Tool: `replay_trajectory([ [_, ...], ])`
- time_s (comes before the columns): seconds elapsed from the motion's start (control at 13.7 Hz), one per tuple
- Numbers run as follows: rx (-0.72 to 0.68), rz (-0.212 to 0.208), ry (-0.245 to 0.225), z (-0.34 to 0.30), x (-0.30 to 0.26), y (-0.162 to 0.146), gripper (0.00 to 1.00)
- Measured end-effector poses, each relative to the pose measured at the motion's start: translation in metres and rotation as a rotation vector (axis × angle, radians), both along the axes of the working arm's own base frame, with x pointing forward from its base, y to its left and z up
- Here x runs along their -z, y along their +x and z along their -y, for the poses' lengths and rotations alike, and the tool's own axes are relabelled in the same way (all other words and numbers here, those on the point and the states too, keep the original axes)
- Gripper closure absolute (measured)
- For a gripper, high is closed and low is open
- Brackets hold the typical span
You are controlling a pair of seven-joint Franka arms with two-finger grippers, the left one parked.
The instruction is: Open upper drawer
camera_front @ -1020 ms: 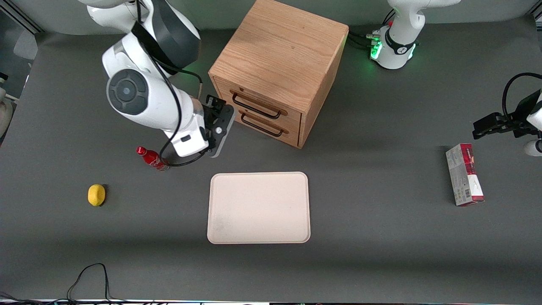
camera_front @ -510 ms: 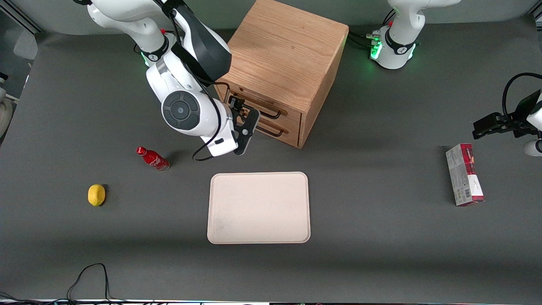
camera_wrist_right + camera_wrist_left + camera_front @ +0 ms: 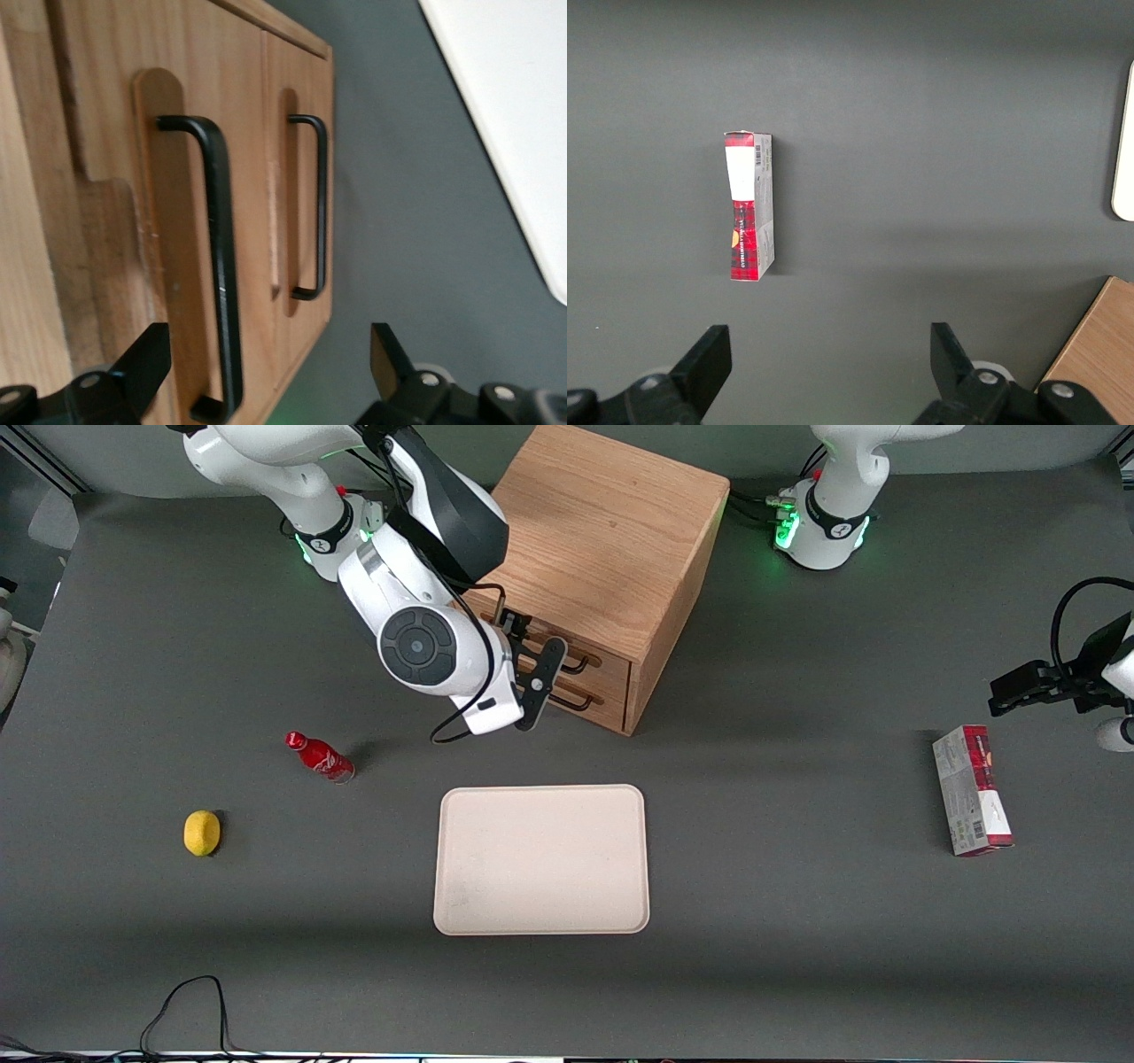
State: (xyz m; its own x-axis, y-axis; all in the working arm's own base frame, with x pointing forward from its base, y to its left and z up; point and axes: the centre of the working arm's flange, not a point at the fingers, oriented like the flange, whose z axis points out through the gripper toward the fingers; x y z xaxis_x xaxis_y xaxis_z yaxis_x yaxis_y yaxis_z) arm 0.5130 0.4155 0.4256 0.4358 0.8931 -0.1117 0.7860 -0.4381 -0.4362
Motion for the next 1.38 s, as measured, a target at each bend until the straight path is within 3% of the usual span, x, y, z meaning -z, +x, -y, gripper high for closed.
replay_trajectory([
  [0.44, 0.008, -0.019, -0.001, 0.002, 0.008, -0.002, 0.00],
  [1.38, 0.052, 0.010, 0.008, 0.004, 0.043, 0.000, 0.00],
])
